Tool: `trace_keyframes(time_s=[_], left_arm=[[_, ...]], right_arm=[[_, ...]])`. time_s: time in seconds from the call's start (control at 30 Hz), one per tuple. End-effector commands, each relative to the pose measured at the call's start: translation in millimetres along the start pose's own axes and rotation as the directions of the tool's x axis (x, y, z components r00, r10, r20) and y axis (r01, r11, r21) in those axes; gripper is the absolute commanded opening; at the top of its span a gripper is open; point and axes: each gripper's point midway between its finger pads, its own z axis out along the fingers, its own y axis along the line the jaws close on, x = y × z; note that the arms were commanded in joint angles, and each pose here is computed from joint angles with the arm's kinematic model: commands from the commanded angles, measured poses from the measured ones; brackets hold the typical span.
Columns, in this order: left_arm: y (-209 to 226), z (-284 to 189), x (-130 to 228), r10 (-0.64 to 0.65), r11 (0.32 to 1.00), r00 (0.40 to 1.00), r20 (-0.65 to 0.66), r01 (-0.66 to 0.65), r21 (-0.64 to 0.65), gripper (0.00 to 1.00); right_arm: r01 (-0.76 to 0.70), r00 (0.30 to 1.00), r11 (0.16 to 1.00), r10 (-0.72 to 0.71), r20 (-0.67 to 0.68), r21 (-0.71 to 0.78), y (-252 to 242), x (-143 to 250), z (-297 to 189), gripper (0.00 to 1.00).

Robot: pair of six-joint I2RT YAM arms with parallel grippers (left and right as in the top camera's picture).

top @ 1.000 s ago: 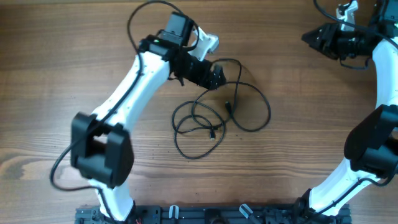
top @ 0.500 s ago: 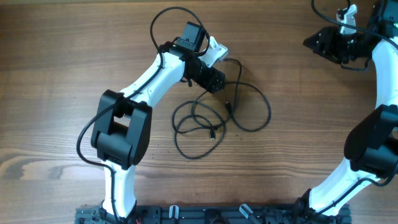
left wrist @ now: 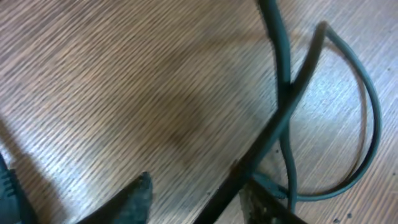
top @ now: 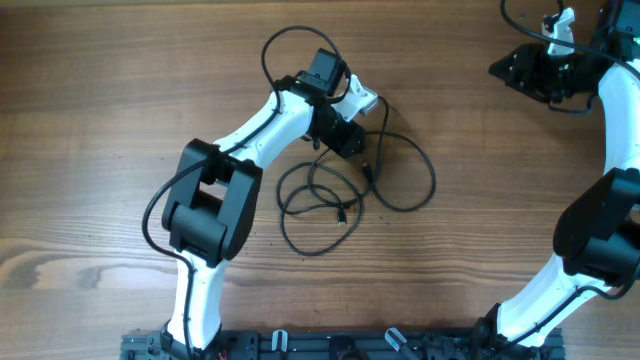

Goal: Untangle cables

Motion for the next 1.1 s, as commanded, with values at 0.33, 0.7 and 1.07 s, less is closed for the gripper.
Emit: trace_keyframes(time_s=[0.33,0.7,1.07], left_arm=[[-59,-171,-79,-0.135,0.990,0.921,0.365,0.143,0.005,0.04],[-78,-276,-119,-0.255,0.959,0.717,0.649,0.274,0.073,0.04],[-23,-322,-134,-0.760,0.573,0.197,0.619,0.653,0.496,0.04]], right_arm=[[0.010,1.000,1.000,-0.010,-0.020,0.008,2,6,-1,0.53],[0.153,0.988,0.912,-0.141,0.059,-0.381,86,7,-35,0.46],[0.528,0.821,0.688,-0.563,0.092,-0.497,220,76,-20,0.54]])
